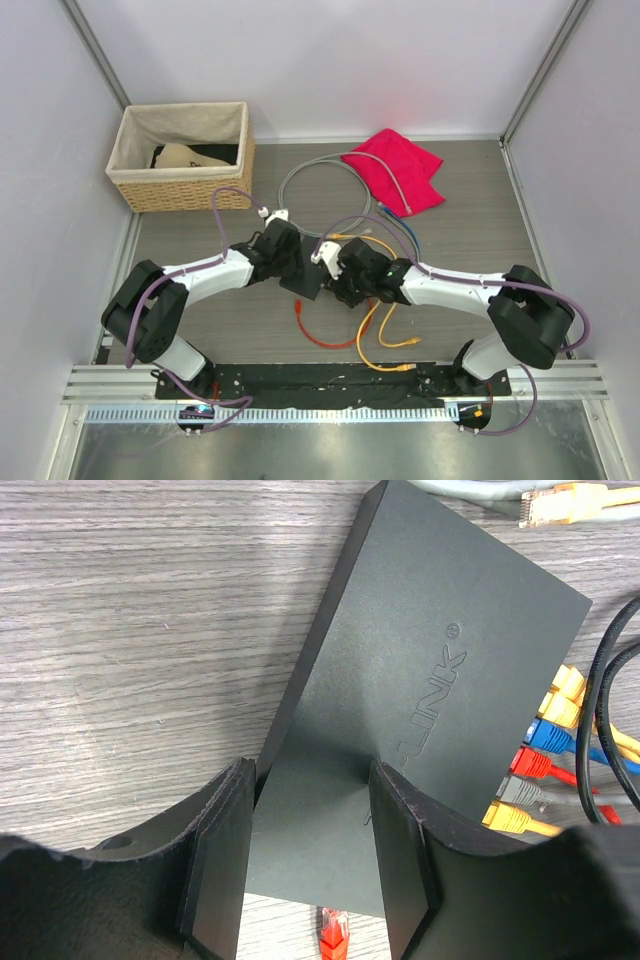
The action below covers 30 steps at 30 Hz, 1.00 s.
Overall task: Insert the plug into the switch port
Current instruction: Insert the connector into the switch port.
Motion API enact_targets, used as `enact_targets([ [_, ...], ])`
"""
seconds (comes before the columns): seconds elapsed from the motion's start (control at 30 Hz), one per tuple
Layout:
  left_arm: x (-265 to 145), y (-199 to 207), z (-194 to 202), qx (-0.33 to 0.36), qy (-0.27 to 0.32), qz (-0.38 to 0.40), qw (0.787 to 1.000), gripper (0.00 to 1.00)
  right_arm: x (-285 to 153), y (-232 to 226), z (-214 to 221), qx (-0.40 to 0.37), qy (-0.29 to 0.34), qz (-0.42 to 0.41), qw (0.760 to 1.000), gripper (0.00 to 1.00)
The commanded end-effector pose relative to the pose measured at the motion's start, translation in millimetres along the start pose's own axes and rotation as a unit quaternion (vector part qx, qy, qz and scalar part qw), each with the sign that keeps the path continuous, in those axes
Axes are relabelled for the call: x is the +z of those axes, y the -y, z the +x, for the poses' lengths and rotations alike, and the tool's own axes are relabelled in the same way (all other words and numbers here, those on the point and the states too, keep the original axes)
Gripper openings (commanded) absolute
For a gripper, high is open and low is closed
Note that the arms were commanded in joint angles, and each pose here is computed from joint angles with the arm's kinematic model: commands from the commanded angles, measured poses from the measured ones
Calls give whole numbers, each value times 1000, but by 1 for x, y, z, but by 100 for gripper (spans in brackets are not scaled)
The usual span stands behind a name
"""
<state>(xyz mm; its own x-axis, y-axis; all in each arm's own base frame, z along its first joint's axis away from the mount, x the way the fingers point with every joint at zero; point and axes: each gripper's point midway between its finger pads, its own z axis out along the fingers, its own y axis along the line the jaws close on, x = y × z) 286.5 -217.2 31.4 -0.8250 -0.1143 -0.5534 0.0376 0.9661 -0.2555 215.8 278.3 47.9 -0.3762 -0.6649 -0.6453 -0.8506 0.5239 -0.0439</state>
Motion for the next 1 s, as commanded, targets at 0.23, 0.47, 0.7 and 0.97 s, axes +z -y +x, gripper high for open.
enact_targets([
  [0.23,1,-45,84,39,-145,-59,987,51,7,3,-13,1,-1,-12,1000,37],
  [0.47,1,-42,84,37,-146,-53,987,51,15,5,-8,-1,-13,-13,1000,36],
  [0.7,1,-42,86,37,-150,-50,987,50,21,5,-3,-3,-23,-15,1000,26],
  [0.97,1,-34,93,36,-166,-22,985,51,26,6,-23,-9,7,-18,1000,1],
])
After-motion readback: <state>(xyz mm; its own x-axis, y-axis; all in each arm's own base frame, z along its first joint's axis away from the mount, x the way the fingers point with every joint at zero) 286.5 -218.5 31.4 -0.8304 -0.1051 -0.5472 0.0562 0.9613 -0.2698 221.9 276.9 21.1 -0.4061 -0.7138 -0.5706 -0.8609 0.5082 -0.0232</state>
